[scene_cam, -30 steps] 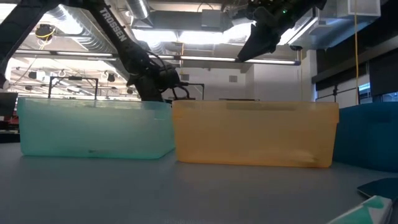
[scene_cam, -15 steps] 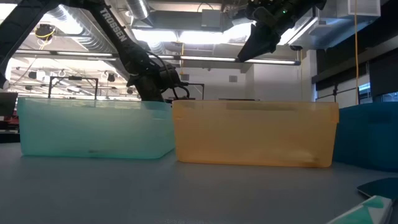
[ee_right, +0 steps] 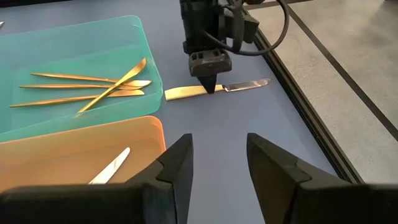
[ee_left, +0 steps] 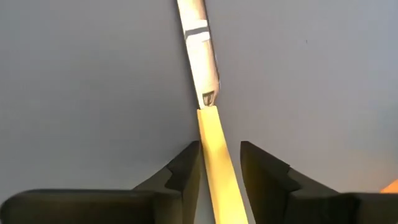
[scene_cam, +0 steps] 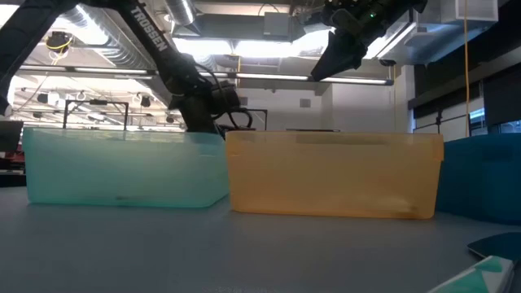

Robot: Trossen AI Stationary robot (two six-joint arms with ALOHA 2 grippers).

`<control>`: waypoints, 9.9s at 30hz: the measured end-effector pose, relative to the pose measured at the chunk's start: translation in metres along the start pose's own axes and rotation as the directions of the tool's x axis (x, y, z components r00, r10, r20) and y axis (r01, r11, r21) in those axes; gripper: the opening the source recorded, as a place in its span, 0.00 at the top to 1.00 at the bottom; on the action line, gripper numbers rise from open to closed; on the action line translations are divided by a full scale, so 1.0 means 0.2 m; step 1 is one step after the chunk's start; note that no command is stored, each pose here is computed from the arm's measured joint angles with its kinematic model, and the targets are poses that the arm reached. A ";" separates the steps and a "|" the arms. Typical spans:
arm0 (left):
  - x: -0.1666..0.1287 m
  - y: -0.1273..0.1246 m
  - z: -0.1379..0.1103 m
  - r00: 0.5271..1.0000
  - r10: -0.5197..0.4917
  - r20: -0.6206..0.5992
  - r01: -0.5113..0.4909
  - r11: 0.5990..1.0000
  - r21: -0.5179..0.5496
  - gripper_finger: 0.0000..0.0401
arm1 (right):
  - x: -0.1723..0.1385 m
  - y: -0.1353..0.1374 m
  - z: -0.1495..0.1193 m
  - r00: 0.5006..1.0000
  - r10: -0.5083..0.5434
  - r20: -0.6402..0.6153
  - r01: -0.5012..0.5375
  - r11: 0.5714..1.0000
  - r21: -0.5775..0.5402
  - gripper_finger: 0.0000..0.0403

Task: Sort silverware by color (type)
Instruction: Put the yellow knife into the blue bin

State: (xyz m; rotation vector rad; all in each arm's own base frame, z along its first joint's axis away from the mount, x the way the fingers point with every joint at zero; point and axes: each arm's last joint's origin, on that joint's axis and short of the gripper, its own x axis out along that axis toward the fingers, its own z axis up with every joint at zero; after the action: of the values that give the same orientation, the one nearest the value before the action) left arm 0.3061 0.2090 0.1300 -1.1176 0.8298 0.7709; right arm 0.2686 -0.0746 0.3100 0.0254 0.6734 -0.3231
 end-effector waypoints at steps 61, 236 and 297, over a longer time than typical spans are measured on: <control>-0.05 -0.48 -0.02 0.930 0.056 0.363 -0.191 0.918 0.347 0.89 | -0.21 -0.03 0.03 0.990 -0.063 0.126 0.061 0.998 0.024 0.66; -1.16 -0.54 0.15 0.957 -0.200 0.210 -0.097 0.463 0.881 0.62 | -0.42 0.33 -0.54 0.880 0.175 -0.441 0.189 0.723 0.664 0.99; -1.13 -0.59 0.06 0.969 -0.196 0.152 -0.057 0.421 0.905 0.62 | -0.17 0.42 -1.04 0.747 0.289 -0.599 0.221 0.742 0.633 0.99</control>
State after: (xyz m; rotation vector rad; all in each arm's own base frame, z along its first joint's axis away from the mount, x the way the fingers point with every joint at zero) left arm 0.3009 0.1652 0.3825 -0.0368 0.8105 0.2453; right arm 0.1429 0.0411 0.1604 0.9128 1.2498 -0.5182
